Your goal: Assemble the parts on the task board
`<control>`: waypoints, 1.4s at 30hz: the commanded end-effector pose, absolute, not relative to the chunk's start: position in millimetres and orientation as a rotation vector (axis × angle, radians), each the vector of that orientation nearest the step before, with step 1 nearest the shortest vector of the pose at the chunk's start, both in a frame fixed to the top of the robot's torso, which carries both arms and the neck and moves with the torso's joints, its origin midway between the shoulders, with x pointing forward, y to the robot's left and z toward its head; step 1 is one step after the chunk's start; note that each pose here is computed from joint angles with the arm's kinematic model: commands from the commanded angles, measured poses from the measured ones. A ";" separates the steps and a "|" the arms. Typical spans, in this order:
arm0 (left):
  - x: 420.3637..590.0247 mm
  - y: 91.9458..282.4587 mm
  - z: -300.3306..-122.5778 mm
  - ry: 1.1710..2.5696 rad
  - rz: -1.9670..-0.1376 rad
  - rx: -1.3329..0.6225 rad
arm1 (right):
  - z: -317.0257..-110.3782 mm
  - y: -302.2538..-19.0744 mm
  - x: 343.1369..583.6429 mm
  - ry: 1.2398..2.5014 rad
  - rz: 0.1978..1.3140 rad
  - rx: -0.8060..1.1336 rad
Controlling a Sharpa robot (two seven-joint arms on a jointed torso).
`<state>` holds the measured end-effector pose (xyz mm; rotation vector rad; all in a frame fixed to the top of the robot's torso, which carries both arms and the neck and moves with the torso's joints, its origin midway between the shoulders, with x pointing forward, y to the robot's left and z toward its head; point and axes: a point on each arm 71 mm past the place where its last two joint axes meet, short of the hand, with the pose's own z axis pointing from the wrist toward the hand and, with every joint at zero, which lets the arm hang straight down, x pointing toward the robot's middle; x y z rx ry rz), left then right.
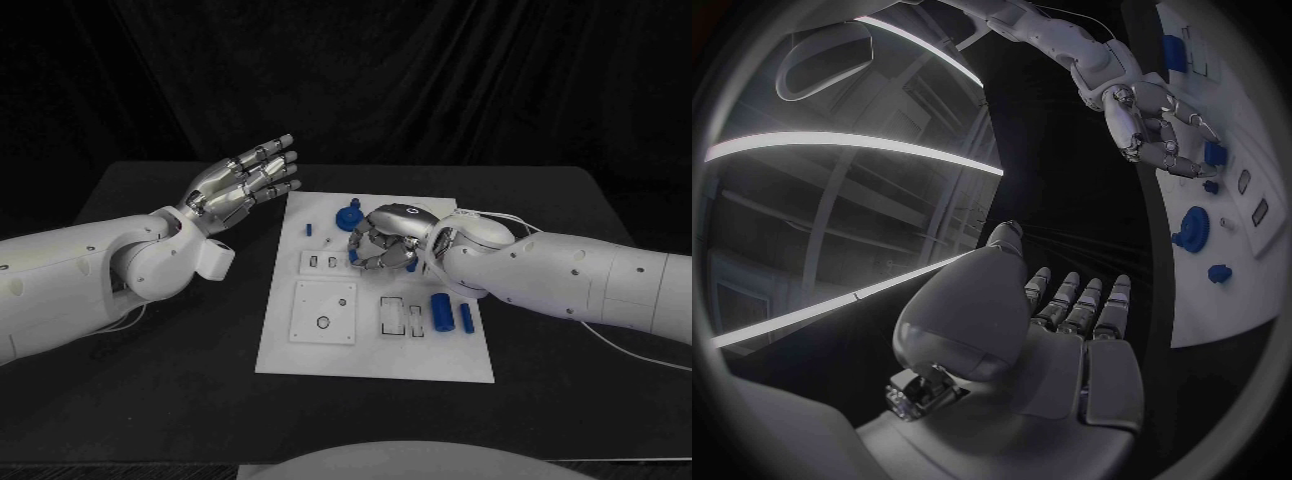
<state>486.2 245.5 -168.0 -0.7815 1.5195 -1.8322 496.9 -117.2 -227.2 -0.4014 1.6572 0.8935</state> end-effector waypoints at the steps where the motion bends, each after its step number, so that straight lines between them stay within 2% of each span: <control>1: 485.1 244.0 -167.9 1.520 -1.851 -0.781 | -230.3 -116.9 496.9 1.681 0.876 -0.401; 32: 485.7 243.5 -169.1 1.526 -1.849 -0.783 | -232.4 -117.0 497.7 1.699 0.880 -0.414; 42: 485.9 244.1 -169.5 1.523 -1.847 -0.784 | -229.3 -119.0 498.4 1.652 0.886 -0.406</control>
